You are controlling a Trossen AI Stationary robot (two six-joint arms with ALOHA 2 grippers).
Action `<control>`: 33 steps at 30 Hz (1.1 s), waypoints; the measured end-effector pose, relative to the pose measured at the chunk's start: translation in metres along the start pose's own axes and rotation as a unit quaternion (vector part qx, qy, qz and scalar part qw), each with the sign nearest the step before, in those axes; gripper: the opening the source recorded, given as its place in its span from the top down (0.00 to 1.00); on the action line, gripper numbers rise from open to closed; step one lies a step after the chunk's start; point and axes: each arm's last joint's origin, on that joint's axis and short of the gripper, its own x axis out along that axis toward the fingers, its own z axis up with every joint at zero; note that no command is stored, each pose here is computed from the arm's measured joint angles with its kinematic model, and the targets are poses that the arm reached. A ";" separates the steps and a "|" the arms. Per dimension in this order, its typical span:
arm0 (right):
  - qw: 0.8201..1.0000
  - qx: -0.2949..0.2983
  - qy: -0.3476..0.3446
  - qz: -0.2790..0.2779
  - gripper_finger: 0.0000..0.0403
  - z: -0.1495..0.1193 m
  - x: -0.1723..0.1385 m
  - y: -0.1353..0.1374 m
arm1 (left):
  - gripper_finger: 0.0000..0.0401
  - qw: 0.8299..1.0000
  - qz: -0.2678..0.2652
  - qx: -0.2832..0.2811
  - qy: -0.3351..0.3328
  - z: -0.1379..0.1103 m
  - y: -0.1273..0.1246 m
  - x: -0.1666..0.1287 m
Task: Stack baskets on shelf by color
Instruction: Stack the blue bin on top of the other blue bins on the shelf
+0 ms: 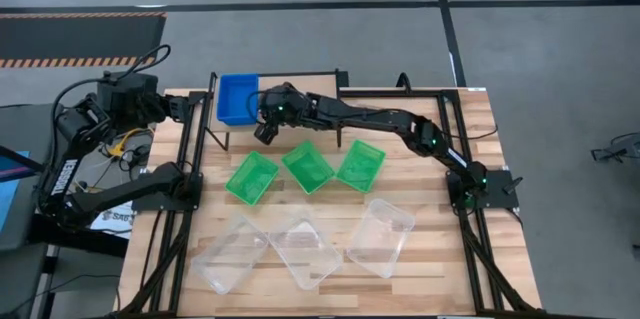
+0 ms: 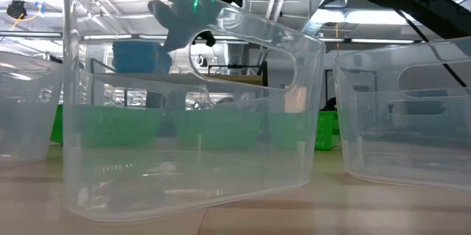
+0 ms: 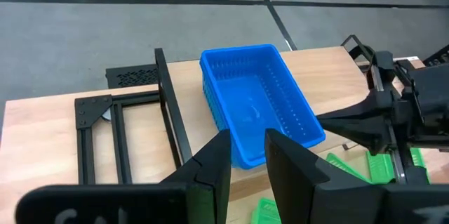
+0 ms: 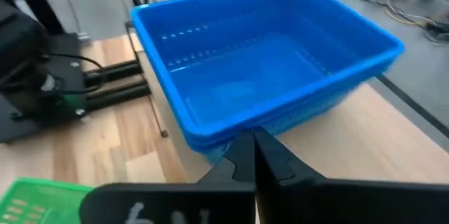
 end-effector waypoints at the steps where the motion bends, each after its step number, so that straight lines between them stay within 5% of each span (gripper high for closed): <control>1: 1.000 -0.003 -0.003 0.009 0.98 0.001 0.000 0.000 | 0.81 1.000 0.000 0.000 0.000 0.000 0.000 0.000; 10: 0.998 -0.036 -0.037 0.033 0.97 0.010 -0.004 0.001 | 0.81 1.000 0.008 0.002 -0.004 0.000 0.000 0.000; 19: 0.997 -0.046 -0.046 0.029 0.97 0.046 -0.057 -0.011 | 0.81 1.000 -0.017 -0.016 0.010 0.000 -0.001 0.000; 25: 0.998 -0.033 -0.047 0.024 0.97 0.083 -0.143 -0.027 | 0.83 0.994 -0.096 -0.030 0.036 0.004 -0.010 0.005; 33: 0.997 -0.025 -0.067 -0.022 0.97 0.107 -0.275 -0.040 | 0.99 0.980 -0.194 0.001 0.037 0.033 -0.049 0.047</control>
